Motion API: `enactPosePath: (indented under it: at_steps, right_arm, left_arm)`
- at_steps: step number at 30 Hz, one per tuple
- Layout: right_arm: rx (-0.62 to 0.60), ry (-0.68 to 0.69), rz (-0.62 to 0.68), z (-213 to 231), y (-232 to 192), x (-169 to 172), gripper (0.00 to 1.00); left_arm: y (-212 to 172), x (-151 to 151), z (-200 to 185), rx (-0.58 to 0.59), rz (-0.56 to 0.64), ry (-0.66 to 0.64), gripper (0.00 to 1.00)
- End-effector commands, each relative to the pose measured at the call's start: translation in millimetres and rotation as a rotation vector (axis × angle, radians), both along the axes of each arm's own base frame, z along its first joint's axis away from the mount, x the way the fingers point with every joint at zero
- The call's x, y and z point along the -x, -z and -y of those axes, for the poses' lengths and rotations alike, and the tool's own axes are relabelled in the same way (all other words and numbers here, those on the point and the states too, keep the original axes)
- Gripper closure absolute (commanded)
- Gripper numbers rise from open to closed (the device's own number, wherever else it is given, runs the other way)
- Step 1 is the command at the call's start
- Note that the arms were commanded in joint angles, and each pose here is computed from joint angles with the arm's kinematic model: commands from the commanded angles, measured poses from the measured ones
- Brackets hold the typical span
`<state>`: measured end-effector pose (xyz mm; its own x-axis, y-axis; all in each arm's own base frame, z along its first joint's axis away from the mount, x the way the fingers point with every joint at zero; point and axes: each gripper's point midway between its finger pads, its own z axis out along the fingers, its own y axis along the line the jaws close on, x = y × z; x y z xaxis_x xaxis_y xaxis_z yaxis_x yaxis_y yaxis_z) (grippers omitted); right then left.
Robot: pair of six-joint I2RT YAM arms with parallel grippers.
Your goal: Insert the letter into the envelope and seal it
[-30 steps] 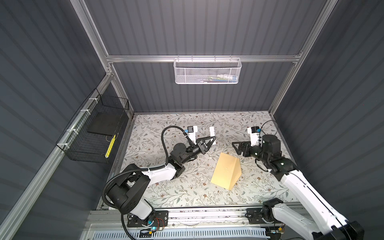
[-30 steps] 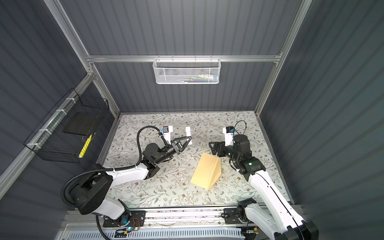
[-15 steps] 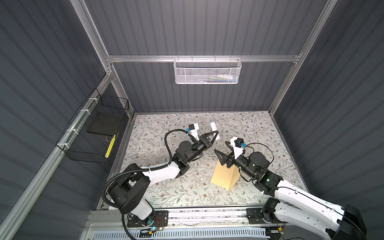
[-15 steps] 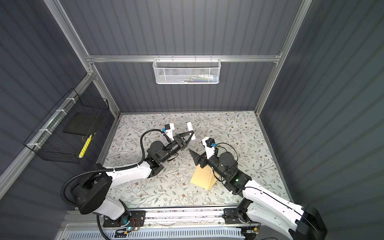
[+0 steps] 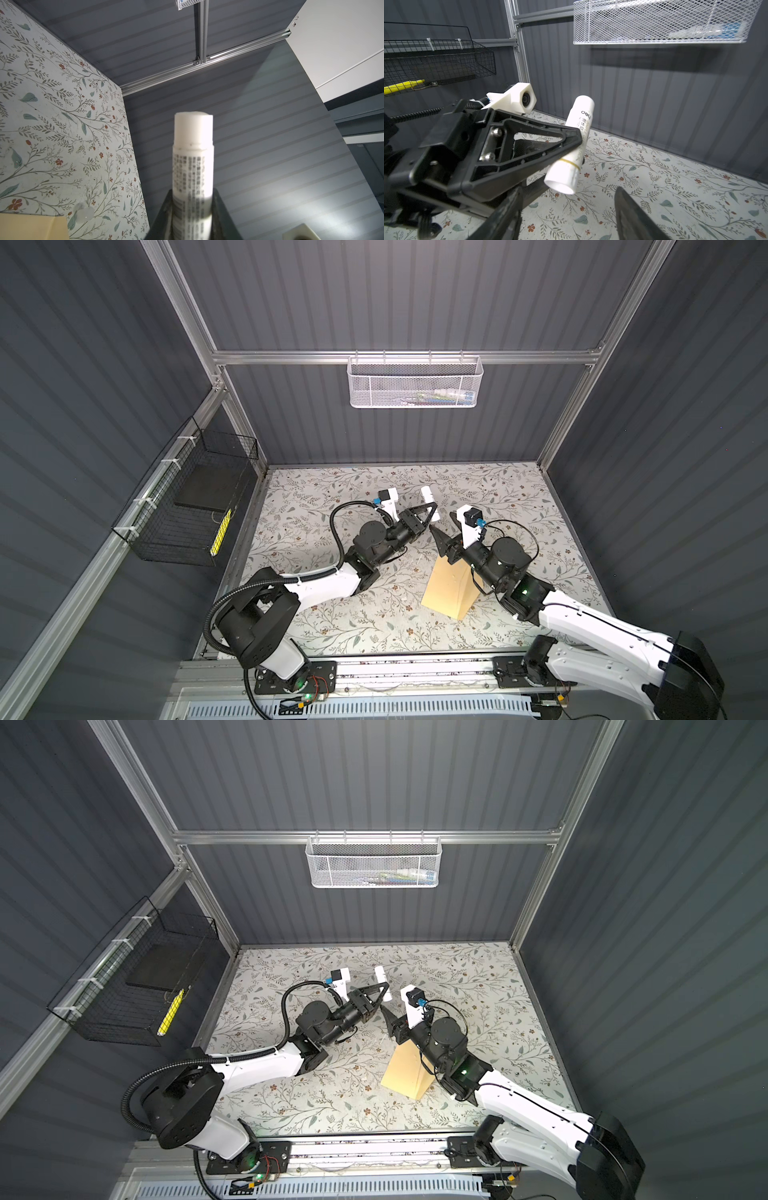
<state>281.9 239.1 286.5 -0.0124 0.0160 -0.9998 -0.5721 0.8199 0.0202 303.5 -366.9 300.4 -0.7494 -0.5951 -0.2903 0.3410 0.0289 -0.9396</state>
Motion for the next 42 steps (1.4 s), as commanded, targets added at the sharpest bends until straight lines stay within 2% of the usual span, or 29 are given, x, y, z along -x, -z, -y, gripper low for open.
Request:
enactPosePath:
  at_steps: [1,17,24,31,35,39,42]
  right_arm:
    - [-0.017,0.023,0.044,-0.4,-18.4,-5.0,0.32]
    - [0.021,0.081,0.068,7.0,-22.9,-19.2,0.48]
    - [0.017,0.044,0.066,2.4,-24.7,-16.7,0.66]
    - [0.021,-0.014,0.033,-3.3,-20.3,-8.6,0.79]
    - [0.017,-0.032,0.015,-3.6,-15.9,-3.6,0.82]
    - [0.015,-0.028,-0.009,-1.5,-12.1,-2.0,0.84]
    - [0.010,-0.017,-0.025,1.1,-8.3,-1.1,0.85]
  left_arm:
    - [-20.3,4.3,7.3,0.042,0.029,0.028,1.00]
    - [-10.3,12.1,17.7,0.037,-0.020,0.082,1.00]
    - [-3.6,14.7,24.9,0.028,-0.048,0.112,1.00]
    - [2.7,13.2,26.3,0.028,-0.075,0.113,1.00]
    - [3.5,8.4,25.0,0.071,-0.092,0.103,0.90]
    - [7.9,1.7,23.3,0.049,-0.098,0.076,0.70]
    - [5.3,-4.2,18.1,0.043,-0.078,0.040,0.63]
